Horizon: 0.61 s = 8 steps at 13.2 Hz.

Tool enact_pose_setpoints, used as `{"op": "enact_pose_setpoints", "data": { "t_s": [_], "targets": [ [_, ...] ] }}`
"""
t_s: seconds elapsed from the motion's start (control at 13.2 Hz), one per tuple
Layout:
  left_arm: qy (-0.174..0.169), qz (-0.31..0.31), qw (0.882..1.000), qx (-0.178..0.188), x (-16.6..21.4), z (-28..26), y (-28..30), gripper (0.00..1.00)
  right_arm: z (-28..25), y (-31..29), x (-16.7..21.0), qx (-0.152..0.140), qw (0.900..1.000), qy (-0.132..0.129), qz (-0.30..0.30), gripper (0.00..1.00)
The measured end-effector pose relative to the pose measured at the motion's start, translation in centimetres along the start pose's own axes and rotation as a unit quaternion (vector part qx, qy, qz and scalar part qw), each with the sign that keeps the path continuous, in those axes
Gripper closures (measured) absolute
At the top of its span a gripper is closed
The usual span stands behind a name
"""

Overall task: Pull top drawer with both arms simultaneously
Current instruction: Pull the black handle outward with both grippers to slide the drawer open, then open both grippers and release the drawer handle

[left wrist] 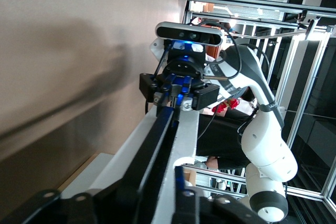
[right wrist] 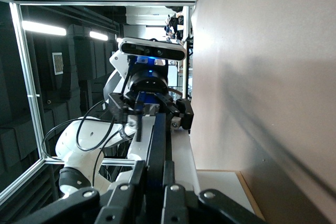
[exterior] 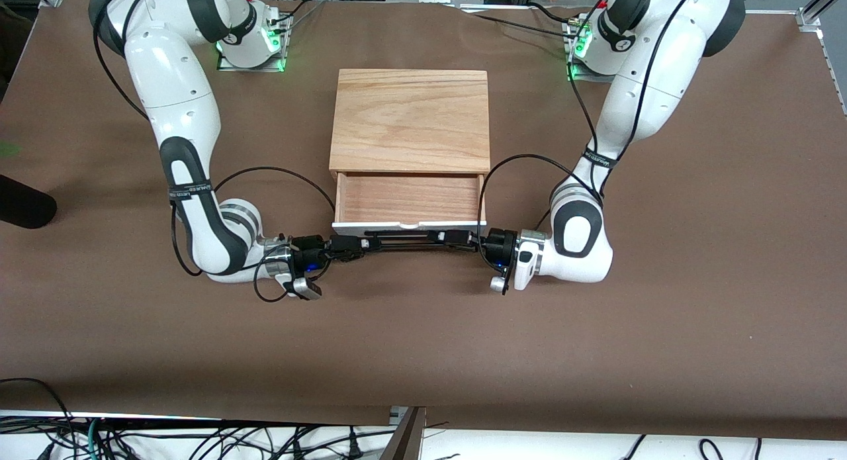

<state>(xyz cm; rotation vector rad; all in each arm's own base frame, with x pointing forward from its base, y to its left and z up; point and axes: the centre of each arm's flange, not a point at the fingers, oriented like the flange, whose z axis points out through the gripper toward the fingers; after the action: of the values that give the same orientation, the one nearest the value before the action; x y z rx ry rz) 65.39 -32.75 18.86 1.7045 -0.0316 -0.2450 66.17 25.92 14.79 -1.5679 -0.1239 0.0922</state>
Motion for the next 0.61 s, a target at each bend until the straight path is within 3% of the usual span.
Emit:
{"op": "enact_pose_setpoints", "data": {
  "t_s": [0.3, 0.46, 0.61],
  "targets": [
    [0.001, 0.015, 1.000, -0.010, 0.5, 0.0, 0.0, 0.20, 0.0, 0.6, 0.4, -0.006, 1.000, 0.006, 0.006, 0.82],
    [-0.004, 0.025, 1.000, -0.011, 0.5, -0.4, -1.2, 0.00, -1.0, 0.5, 1.2, -0.015, 1.000, 0.027, 0.001, 0.79],
    [-0.005, 0.028, 1.000, -0.010, 0.5, -0.7, -2.5, 0.00, -3.4, 0.6, 2.3, -0.029, 0.998, 0.053, -0.004, 0.59]
  ]
}}
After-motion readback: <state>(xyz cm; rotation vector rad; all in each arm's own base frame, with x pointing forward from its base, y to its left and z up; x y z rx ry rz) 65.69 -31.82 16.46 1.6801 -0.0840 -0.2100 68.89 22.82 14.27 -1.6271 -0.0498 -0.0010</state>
